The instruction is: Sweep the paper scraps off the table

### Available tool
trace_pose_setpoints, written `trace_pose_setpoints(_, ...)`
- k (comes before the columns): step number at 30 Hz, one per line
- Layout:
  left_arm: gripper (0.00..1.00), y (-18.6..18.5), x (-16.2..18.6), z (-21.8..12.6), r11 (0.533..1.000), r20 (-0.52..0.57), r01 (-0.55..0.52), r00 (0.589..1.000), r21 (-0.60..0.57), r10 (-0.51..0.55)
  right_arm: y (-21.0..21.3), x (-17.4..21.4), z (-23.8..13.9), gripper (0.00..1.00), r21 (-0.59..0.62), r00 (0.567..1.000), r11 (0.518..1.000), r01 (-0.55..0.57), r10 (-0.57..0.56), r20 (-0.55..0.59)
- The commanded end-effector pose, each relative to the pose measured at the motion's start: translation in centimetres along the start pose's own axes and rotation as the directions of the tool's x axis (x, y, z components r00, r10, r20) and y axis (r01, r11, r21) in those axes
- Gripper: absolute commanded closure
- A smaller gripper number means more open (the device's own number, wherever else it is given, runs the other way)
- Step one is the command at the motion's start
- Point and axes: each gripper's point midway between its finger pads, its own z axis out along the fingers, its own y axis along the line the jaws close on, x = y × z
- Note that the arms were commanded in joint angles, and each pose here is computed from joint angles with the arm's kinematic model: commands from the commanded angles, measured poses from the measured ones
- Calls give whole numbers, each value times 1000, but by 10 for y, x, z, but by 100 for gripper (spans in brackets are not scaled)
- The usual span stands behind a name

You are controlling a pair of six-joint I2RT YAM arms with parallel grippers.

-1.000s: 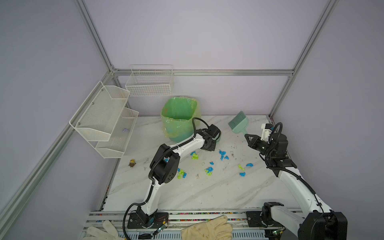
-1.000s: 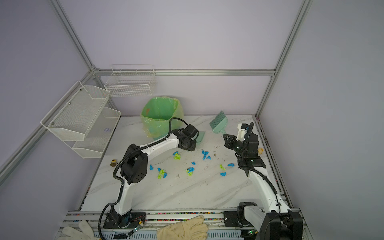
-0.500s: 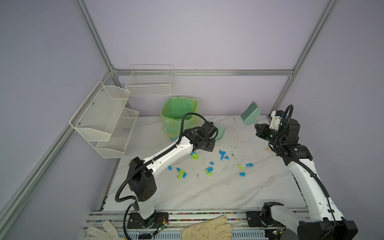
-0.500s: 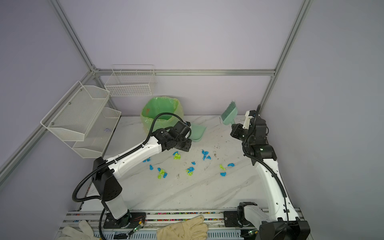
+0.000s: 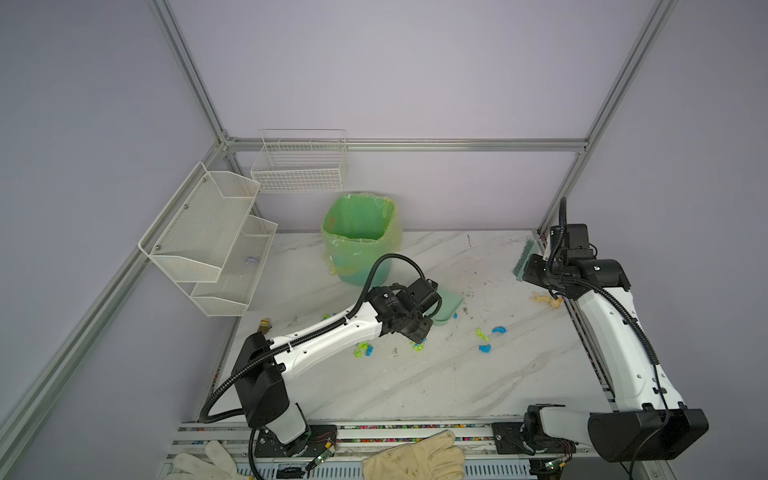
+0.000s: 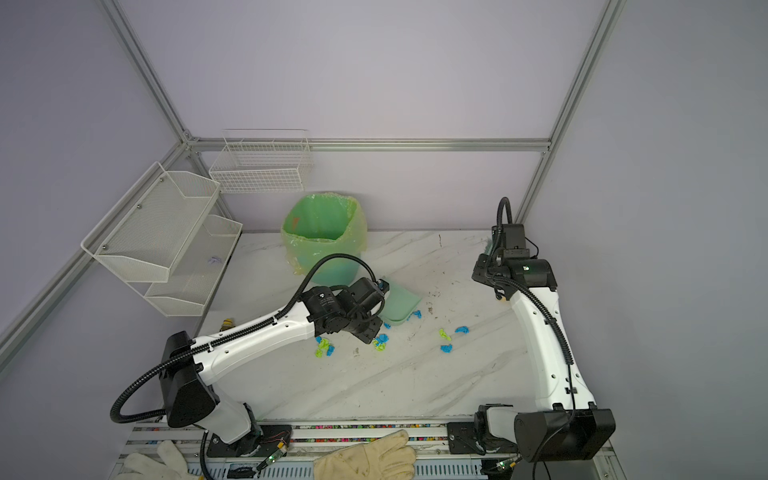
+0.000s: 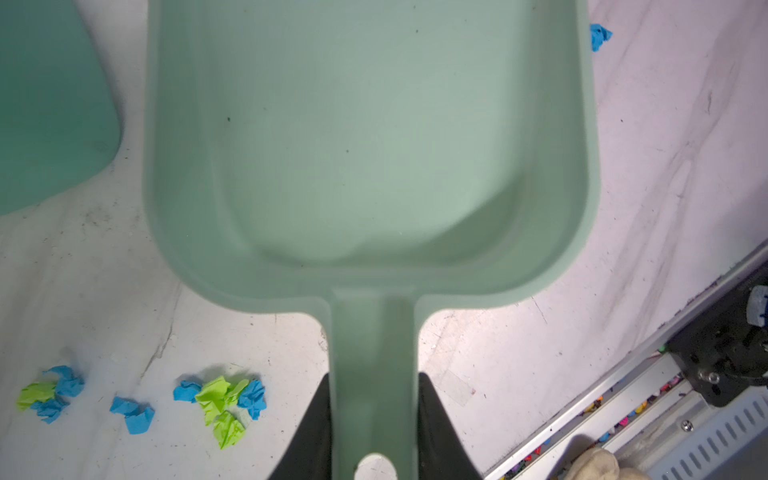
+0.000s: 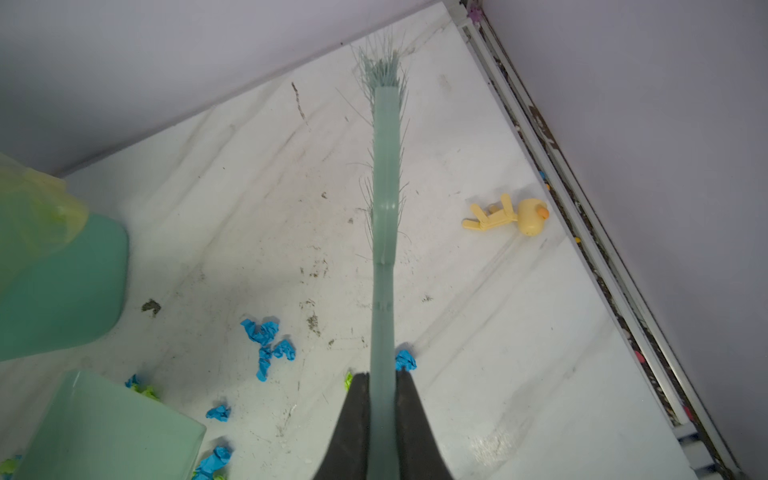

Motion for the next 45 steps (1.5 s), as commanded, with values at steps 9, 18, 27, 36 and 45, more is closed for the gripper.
trace_pose_setpoints(9, 86, -45, 34, 24, 992, -89, -91, 991, 89, 99, -26, 65, 21, 100, 214, 962, 960, 181, -128, -242)
trace_pose_setpoints(18, 86, -71, 59, 32, 982, -140, -137, 978, 129, 155, -11, 84, 37, 100, 196, 927, 945, 264, -192, -321)
trace_pose_setpoints(27, 88, -93, 80, 47, 969, -193, -200, 955, 149, 226, 14, 110, 39, 100, 142, 878, 930, 339, -259, -402)
trace_pose_setpoints(36, 89, -90, 83, 60, 965, -211, -238, 943, 110, 256, 15, 125, 45, 100, 152, 851, 907, 392, -295, -435)
trace_pose_setpoints(45, 89, -90, 81, 70, 963, -221, -251, 938, 93, 266, 29, 146, 49, 100, 82, 814, 904, 419, -334, -476)
